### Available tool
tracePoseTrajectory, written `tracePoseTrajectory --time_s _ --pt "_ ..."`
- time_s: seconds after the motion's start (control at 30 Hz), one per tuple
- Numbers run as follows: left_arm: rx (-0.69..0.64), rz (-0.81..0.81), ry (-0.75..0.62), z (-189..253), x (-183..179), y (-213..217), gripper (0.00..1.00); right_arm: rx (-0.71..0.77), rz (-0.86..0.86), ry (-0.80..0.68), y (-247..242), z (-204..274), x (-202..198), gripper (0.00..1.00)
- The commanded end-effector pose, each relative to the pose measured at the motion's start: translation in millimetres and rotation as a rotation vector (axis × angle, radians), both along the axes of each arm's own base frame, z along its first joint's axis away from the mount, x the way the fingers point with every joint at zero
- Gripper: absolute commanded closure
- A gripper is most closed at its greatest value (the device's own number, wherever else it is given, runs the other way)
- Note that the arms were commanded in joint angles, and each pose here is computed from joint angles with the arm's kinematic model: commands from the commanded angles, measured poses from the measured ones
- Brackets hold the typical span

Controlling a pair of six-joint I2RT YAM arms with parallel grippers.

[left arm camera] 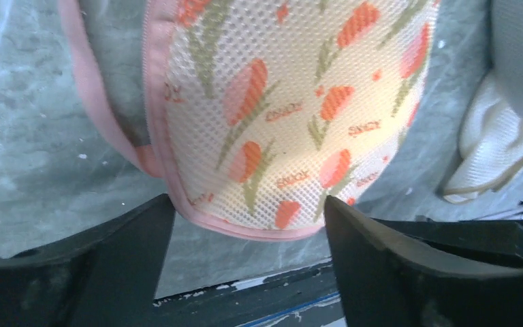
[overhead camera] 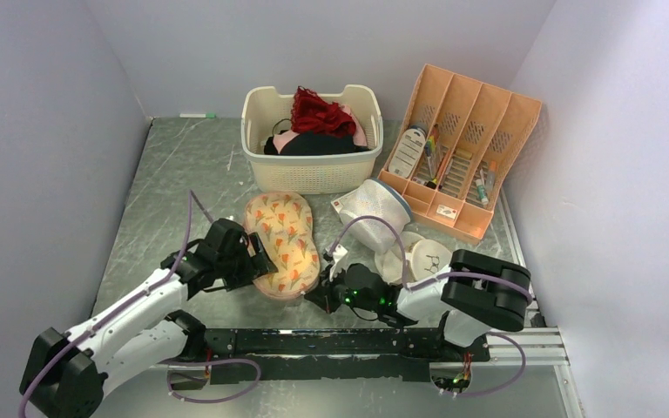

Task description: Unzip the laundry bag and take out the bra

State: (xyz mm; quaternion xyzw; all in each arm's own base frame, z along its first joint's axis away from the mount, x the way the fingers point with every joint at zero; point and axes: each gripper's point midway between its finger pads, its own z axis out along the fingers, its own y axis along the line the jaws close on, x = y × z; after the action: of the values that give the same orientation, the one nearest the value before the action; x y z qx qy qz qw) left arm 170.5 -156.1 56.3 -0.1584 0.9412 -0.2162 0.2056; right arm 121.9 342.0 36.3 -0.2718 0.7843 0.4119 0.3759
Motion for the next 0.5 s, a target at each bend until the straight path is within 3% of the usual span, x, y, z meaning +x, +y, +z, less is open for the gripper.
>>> tracePoseTrajectory --time_s 0.0,0.13,0.27,0.47 --pt "-0.059 0.011 0.058 -0.6 -18.5 -1.9 0.03 0.118 -0.045 0.003 18.1 24.3 11.3 1.0" --pt "-0.071 0.059 0.098 -9.5 -32.7 5.5 0.02 0.101 -0.055 -0.013 21.5 23.8 17.5 1.0" --pt "-0.106 0.068 0.128 -7.0 -40.6 2.8 0.1 0.072 -0.067 -0.027 21.1 24.9 22.6 1.0" --pt "-0.278 0.035 0.142 -13.4 -42.2 -24.6 0.16 0.098 -0.05 -0.004 24.1 24.5 17.9 1.0"
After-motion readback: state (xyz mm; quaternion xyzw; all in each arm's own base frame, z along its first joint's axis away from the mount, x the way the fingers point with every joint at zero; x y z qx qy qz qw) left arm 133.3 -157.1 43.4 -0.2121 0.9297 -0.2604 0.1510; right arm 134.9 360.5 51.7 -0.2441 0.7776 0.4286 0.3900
